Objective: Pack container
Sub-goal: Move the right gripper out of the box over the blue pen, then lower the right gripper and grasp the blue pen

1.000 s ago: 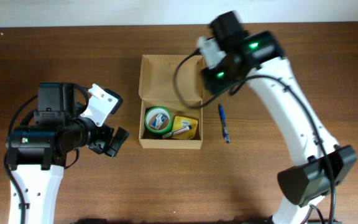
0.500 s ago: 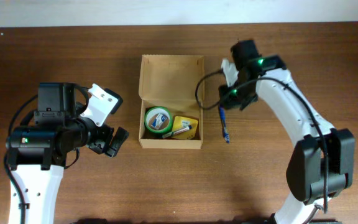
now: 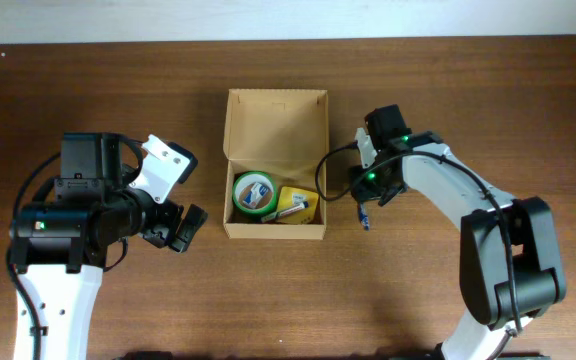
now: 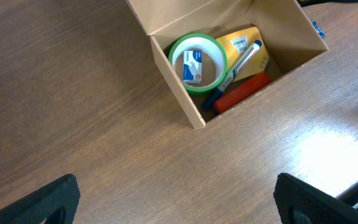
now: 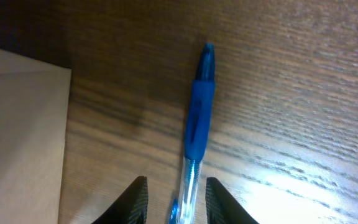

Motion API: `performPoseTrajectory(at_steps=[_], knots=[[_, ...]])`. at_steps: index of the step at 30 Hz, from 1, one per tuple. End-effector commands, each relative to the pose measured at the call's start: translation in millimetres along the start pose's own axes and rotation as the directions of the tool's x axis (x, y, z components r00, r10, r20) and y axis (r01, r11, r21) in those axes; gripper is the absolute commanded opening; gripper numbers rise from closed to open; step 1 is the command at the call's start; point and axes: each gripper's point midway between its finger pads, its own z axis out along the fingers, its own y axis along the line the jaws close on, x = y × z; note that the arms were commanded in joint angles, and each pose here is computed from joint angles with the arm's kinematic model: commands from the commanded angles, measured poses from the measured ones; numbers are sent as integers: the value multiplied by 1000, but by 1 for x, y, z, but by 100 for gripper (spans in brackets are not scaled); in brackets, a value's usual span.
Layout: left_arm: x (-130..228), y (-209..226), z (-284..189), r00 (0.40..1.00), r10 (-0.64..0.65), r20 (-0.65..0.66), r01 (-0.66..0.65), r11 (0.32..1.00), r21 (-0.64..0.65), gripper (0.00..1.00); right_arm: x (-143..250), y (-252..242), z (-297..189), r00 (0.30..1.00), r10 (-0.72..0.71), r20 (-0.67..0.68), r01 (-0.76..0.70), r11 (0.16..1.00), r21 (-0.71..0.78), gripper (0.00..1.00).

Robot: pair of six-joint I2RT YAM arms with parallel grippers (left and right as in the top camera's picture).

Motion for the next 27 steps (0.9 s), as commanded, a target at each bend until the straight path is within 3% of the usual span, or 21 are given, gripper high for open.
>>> performPoseTrajectory(at_steps=[1,13,18,27], knots=[[0,2,0,1000,-15,-2,15,1000,-5,99,-1,5,-1,999,-23,32,21,999,45,32],[0,2,0,1000,-15,-2,15,1000,-5,100,-9,8,2,997,-19,76,11,995,99,32],[0,2,0,1000,-15,-2,15,1000,-5,100,-7,19,0,998,-19,66,16,999,37,31],[0,2,0,1000,-15,-2,15,1000,-5,100,-30,29,-59,973,-27,230,27,1000,4,31]])
